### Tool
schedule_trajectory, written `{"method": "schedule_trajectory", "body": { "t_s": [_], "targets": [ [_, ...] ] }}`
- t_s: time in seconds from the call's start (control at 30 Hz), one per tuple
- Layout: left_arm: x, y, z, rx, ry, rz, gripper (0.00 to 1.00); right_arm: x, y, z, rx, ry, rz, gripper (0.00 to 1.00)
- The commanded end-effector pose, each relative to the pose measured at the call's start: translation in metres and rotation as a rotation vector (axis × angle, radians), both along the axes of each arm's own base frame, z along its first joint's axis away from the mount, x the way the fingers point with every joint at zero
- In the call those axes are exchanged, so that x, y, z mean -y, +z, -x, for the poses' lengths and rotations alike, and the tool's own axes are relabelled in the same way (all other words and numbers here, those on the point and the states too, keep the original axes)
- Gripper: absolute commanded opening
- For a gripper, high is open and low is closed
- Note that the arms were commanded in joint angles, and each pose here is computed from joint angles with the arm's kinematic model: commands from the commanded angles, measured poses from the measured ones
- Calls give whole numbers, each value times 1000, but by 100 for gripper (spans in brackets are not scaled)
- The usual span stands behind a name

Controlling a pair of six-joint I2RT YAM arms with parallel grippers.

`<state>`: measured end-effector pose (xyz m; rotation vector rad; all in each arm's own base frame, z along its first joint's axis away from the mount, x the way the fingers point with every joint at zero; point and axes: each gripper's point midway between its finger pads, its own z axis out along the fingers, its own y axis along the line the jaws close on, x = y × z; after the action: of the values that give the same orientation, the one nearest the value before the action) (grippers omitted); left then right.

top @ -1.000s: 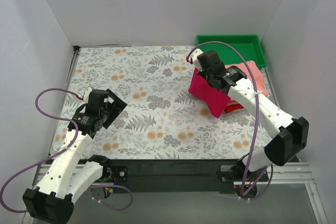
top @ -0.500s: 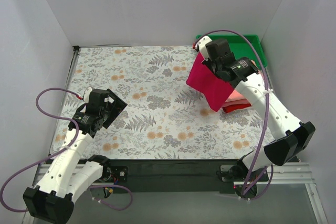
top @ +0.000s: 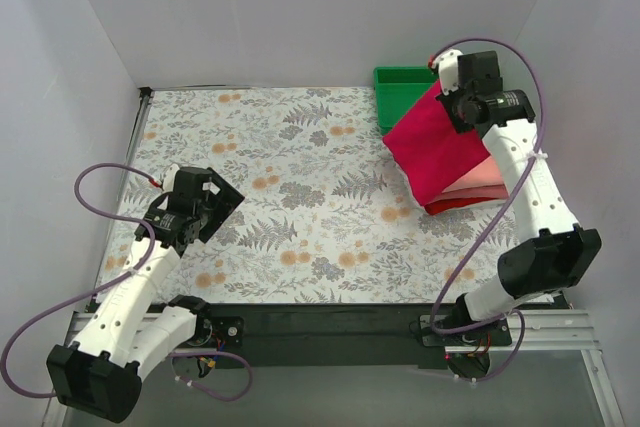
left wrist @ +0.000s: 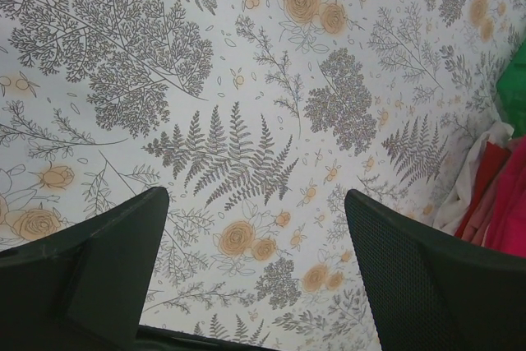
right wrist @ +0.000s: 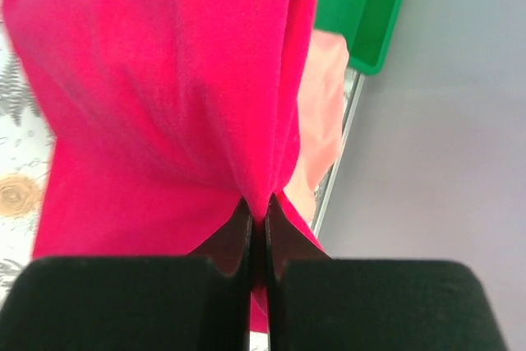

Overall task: Fold and stack the t-shirts
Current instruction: Neatly place the folded tshirt to the corner, then reset both grippers

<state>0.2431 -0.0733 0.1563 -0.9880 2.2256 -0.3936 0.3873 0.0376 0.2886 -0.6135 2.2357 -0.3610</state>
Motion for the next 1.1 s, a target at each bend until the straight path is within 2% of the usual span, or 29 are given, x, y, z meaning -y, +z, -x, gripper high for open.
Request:
{"method": "schedule_trajectory", "body": {
  "t_s": [0.0,0.1,0.13,0.17,0.2,0.23,0.33,0.4,0.5,0.6,0.63,0.7,0.73,0.77,0.93,0.97,1.0,1.07],
  "targets": [
    [1,6,-7,27,-1,-4,88,18,-10,-25,-7,-16,-98,1],
    [0,5,-8,19,3,-13,88,54,-37,-37,-65,-116,-133,1],
    [0,4,-9,16,2,-15,88,68,-44,-39,-79,-136,-163,8],
    [0,5,-9,17,4,-17,88,72,-58,-44,-110,-141,-178,31],
    [-1,3,-10,9,6,-19,89,75,-65,-46,-120,-152,-191,68],
    [0,4,-11,14,6,-18,89,86,-71,-47,-129,-219,-206,98],
    [-1,4,-11,7,6,-22,89,117,-81,-50,-132,-372,-184,98],
    [-1,3,-10,4,8,-26,89,130,-77,-52,-101,-466,-219,98],
    [-1,5,-11,9,5,-23,89,123,-55,-50,-36,-472,-319,98],
    [0,12,-12,21,-5,-24,89,104,-21,-39,61,-419,-420,98],
    [0,14,-12,25,-5,-25,89,95,-23,-37,73,-391,-461,98],
    [-2,18,-12,26,-3,-36,89,81,5,-18,164,-356,-534,98],
    [-3,23,-13,37,-4,-40,89,72,-10,-12,164,-341,-586,98],
    [-3,26,-13,42,-8,-43,89,64,13,6,241,-310,-618,98],
    [-9,38,-11,73,3,-63,89,31,-4,59,370,-214,-779,98],
    [-9,39,-11,78,5,-63,89,29,1,75,430,-198,-792,98],
    [-13,41,-10,95,16,-69,89,27,-23,82,420,-210,-802,98],
    [-16,42,-9,107,31,-75,89,26,-28,101,468,-210,-815,98]
  ]
}}
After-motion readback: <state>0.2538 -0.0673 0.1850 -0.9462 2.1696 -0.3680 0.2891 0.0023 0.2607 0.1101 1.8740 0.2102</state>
